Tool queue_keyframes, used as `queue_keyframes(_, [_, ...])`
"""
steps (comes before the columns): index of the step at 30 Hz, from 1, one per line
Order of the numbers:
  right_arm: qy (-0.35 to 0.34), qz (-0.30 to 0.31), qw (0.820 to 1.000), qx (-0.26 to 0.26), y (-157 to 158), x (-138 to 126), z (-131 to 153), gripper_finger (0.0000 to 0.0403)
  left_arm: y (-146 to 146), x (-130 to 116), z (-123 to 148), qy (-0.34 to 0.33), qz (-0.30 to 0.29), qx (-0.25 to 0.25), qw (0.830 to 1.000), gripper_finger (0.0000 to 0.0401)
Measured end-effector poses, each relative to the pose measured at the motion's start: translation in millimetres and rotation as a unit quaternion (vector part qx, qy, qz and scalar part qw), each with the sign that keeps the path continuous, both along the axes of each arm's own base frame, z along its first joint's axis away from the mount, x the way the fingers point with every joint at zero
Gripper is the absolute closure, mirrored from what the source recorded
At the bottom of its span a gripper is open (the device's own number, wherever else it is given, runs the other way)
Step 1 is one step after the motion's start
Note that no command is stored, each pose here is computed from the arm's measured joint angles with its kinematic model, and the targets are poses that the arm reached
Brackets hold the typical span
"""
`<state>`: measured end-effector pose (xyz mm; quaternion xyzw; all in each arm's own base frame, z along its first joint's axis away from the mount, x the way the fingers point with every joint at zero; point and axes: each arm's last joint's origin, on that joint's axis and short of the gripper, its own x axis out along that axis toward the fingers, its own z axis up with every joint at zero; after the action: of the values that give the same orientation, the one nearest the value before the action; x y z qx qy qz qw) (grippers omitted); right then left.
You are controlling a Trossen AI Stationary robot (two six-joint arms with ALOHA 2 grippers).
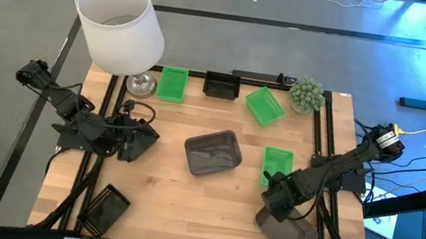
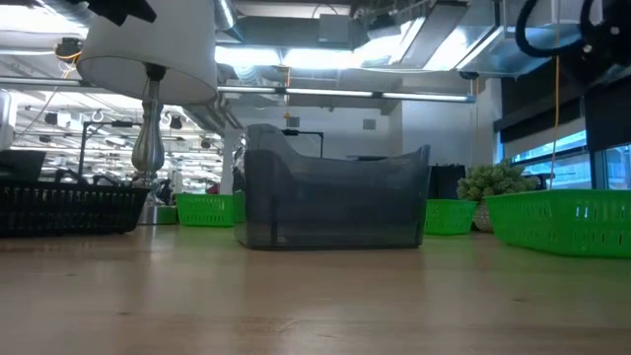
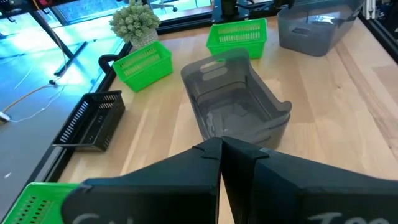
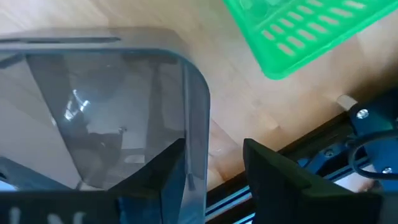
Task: Stack baskets by color
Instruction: Stack the right transparent black bin on top of the top transparent black bin
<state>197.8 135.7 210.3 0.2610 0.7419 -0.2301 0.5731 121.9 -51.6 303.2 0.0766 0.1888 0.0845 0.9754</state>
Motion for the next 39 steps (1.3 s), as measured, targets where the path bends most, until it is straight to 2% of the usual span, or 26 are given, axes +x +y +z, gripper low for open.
queue_keyframes(6, [-0.022,0.002,1.0,0.015,0,-1,-20,0.0244,0,1,2,-0.01,0.0,-0.006,1.0,0.0401])
queue_keyframes(9, [-0.029,0.002,0.999,0.024,-1,-2,-31,0.0261,-1,1,3,-0.014,0.0,-0.008,1.0,0.0401])
queue_keyframes(11, [-0.038,0.002,0.999,0.033,-1,-1,-35,0.0292,-1,1,2,-0.013,0.0,-0.008,1.0,0.0401])
queue_keyframes(14, [-0.053,0.006,0.998,0.044,-2,3,-35,0.0371,-1,1,3,-0.013,0.0,-0.008,1.0,0.0401])
queue_keyframes(15, [-0.057,0.01,0.997,0.049,-3,5,-34,0.0386,-1,1,2,-0.013,0.0,-0.008,1.0,0.0401])
queue_keyframes(20, [-0.084,0.034,0.992,0.092,-7,23,-13,0.0397,-1,1,3,-0.013,0.0,-0.008,1.0,0.0401])
queue_keyframes(27, [-0.156,0.086,0.981,0.074,-31,54,44,0.04,-1,1,2,-0.013,0.0,-0.008,1.0,0.0401])
queue_keyframes(33, [-0.242,0.167,0.956,0.015,-68,85,97,0.0401,0,1,3,-0.018,0.012,-0.023,0.999,0.0401])
queue_keyframes(36, [-0.269,0.249,0.93,-0.018,-84,105,116,0.0401,0,1,3,-0.021,0.02,-0.029,0.999,0.0401])
queue_keyframes(39, [-0.283,0.344,0.893,-0.062,-97,129,131,0.0401,0,1,2,-0.021,0.022,-0.028,0.999,0.0401])
